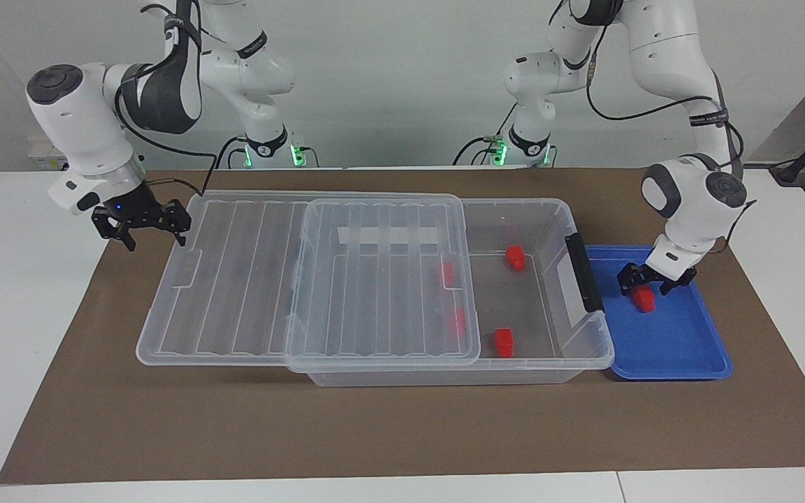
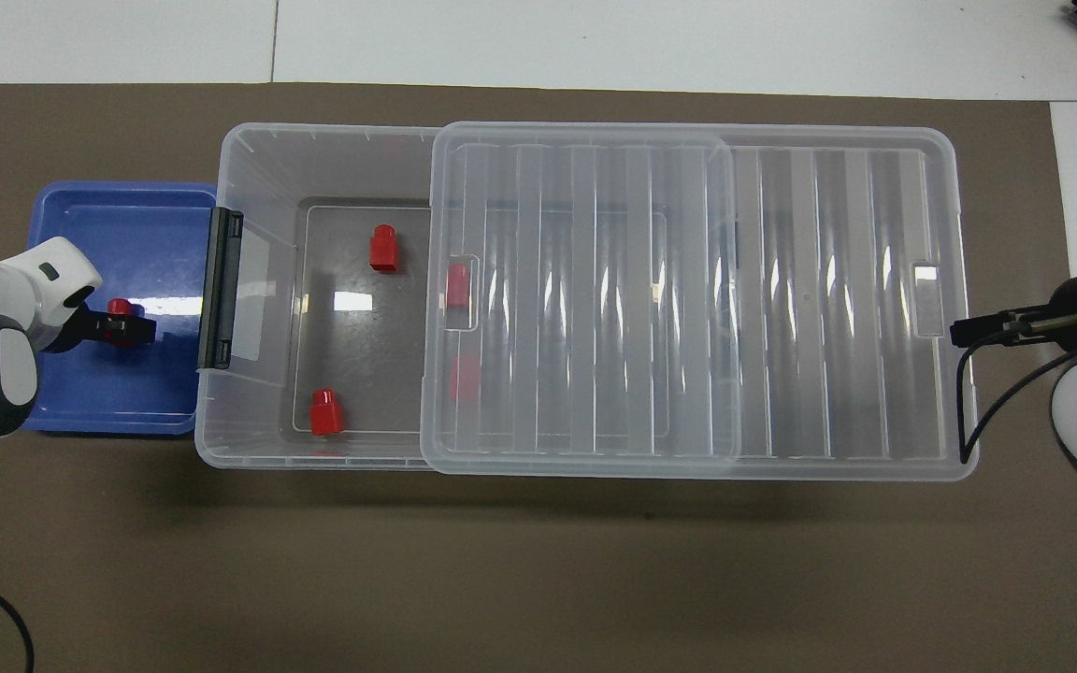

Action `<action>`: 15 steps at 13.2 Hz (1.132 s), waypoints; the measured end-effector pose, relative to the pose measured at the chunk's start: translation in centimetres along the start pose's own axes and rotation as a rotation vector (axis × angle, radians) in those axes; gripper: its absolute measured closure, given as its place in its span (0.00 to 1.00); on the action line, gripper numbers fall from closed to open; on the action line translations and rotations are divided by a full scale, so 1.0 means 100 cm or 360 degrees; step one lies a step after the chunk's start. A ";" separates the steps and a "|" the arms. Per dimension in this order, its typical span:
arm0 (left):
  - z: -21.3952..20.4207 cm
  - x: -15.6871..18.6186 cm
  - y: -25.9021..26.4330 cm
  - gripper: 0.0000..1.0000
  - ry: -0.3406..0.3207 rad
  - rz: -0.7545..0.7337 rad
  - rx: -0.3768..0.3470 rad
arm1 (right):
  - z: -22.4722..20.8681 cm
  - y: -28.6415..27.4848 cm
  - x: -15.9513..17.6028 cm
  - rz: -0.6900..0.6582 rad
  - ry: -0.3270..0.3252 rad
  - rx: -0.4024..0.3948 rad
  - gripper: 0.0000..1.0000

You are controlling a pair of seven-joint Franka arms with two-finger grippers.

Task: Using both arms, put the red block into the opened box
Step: 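Grasp the red block in the blue tray with the left gripper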

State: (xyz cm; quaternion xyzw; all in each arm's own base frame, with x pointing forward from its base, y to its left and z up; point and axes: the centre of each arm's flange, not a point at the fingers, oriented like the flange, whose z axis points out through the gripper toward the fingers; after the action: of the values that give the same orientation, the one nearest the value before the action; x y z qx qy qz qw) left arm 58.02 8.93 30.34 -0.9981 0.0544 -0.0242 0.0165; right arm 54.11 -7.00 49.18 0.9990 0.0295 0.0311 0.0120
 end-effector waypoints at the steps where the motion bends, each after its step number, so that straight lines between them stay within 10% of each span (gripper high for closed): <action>1: 0.000 0.000 0.000 0.12 -0.0001 -0.0001 -0.0001 | -0.009 -0.015 0.000 0.0056 -0.0007 0.0002 0.00; 5: 0.000 0.000 0.001 0.66 -0.0004 0.0000 -0.0002 | -0.057 -0.073 -0.003 0.0210 -0.0036 0.0003 0.00; 9: -0.030 0.014 0.002 0.66 -0.0108 -0.0016 -0.0030 | -0.111 -0.081 0.001 0.0318 -0.0026 0.0003 0.00; 15: -0.188 0.046 0.043 0.66 -0.0278 -0.0213 -0.0062 | -0.145 -0.072 0.022 0.0336 -0.0044 -0.0024 0.00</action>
State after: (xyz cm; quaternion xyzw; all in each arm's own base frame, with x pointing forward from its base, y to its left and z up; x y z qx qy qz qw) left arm 61.15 3.54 49.17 -0.9979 -0.0137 0.0628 0.0001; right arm 54.98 0.67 63.55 0.9968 -0.0764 0.0187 0.0165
